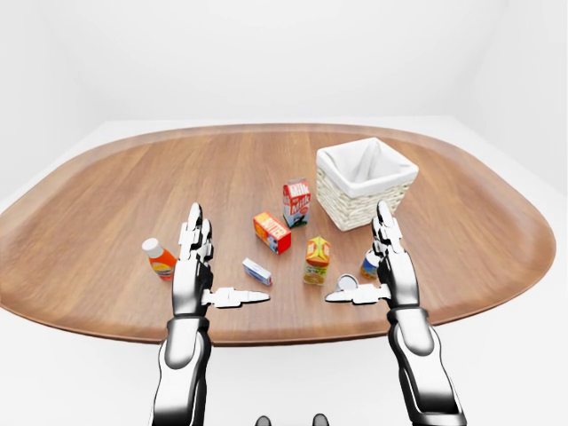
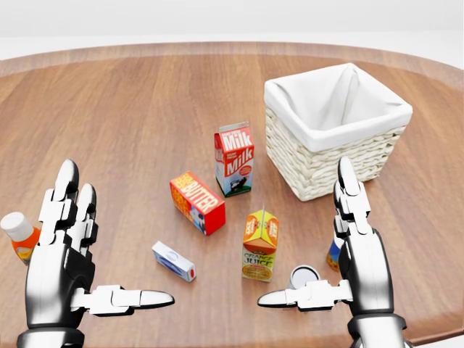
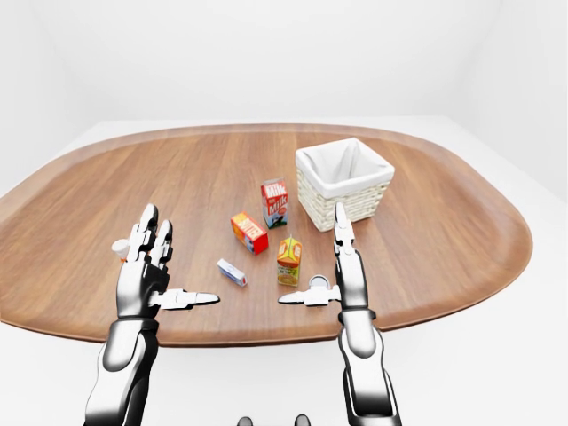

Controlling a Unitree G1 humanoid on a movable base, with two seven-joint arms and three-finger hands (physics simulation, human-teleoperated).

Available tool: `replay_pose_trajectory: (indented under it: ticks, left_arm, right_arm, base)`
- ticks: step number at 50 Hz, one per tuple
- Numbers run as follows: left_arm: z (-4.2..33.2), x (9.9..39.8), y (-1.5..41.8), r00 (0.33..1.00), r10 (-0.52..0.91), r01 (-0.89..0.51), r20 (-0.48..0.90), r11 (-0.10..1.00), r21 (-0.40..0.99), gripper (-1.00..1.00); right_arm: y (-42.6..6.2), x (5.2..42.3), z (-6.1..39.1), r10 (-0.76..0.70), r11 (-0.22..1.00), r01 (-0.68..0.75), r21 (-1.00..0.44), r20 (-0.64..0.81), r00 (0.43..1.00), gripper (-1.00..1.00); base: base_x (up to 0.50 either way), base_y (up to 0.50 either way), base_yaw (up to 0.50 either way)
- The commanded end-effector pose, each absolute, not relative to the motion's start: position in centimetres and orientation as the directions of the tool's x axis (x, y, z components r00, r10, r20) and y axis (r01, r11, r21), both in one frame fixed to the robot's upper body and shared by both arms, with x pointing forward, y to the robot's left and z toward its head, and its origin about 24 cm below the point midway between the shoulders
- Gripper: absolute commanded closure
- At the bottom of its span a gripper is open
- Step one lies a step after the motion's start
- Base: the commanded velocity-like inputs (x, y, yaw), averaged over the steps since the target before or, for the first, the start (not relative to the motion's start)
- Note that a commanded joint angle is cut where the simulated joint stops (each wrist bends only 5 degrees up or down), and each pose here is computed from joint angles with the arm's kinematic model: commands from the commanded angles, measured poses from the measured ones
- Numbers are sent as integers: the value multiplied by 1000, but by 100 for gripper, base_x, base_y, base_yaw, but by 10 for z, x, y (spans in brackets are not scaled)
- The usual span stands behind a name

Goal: Pick up the alphabet soup and the tomato sauce, and put them in the basket.

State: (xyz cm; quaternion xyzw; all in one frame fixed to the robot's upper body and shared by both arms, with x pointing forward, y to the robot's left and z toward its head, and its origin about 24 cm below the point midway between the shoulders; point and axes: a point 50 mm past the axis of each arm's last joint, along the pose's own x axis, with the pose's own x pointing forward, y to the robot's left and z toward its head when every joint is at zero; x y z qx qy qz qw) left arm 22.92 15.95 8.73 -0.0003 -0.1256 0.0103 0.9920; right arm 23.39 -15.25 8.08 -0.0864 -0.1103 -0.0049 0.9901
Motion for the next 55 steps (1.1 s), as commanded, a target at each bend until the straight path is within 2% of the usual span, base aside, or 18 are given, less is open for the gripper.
replay_pose_trajectory:
  ticks: [1,55]
  left_arm:
    - [87,229,159,969,20,-20,248,1000,-3,-100]
    - [88,230,160,968,21,-20,251,1000,-8,-100]
  right_arm:
    - [-153,234,81,9,985,29,-170,218,976,-100]
    - [-152,235,81,10,985,28,-169,219,976,-100]
  base:
    - [19,0,0]
    - [20,0,0]
